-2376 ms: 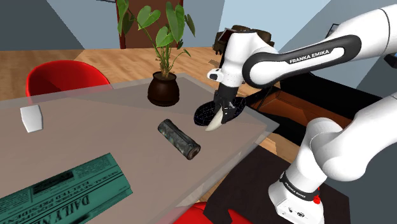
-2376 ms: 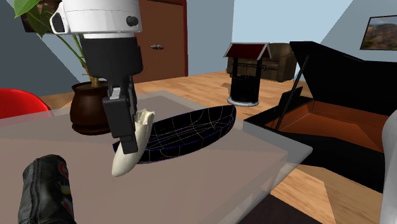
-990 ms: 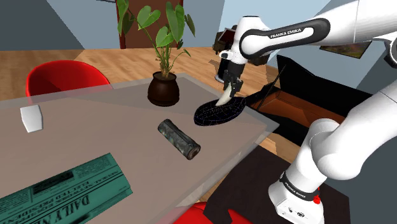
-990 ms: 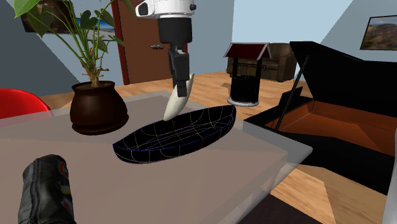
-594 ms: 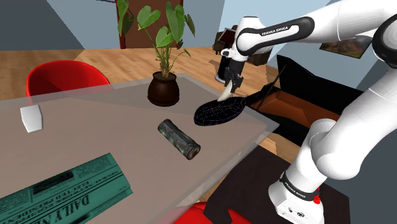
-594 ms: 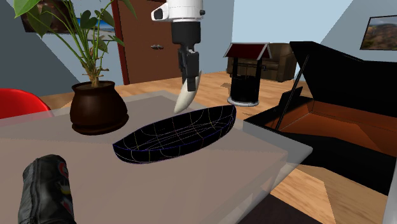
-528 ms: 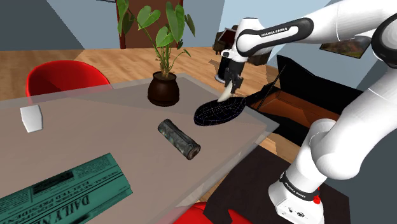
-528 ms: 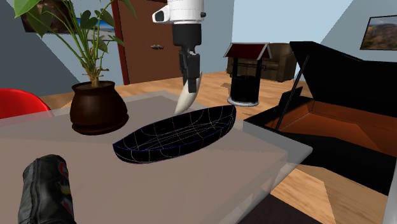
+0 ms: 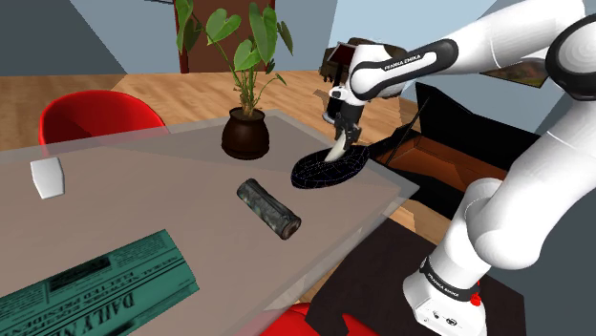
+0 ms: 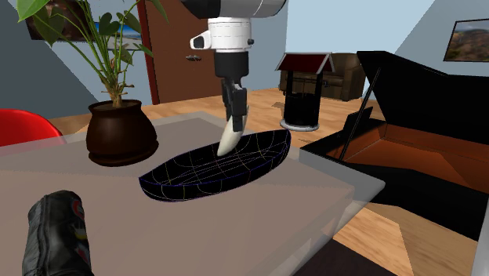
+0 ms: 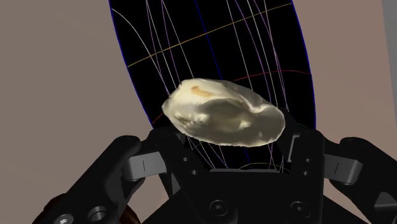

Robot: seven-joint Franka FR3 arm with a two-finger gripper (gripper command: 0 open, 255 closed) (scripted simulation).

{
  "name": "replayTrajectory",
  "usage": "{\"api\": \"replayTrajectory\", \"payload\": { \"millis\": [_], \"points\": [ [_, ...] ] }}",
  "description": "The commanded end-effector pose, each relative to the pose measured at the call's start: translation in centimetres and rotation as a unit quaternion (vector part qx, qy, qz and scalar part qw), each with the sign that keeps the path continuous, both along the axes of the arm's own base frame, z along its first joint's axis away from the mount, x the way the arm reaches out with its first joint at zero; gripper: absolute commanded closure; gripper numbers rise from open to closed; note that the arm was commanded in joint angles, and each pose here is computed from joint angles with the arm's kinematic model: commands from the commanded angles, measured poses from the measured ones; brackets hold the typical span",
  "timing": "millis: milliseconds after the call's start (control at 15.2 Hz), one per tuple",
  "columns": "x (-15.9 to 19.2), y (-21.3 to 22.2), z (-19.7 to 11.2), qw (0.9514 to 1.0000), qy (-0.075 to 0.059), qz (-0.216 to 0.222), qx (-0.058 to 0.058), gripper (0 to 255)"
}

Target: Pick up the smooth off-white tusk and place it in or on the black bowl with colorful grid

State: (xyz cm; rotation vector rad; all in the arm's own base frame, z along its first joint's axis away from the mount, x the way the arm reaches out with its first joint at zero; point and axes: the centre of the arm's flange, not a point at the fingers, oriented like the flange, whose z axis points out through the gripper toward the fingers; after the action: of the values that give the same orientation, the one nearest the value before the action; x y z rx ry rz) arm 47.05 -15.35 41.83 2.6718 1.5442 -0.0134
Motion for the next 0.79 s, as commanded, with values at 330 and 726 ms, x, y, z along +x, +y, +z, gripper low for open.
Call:
{"api": "replayTrajectory", "payload": {
  "millis": [330, 726],
  "points": [
    [0.0, 0.0, -3.2, 1.0000, 0.000, 0.000, 0.000, 255],
    [0.0, 0.0, -3.2, 1.0000, 0.000, 0.000, 0.000, 255]
  ]
}}
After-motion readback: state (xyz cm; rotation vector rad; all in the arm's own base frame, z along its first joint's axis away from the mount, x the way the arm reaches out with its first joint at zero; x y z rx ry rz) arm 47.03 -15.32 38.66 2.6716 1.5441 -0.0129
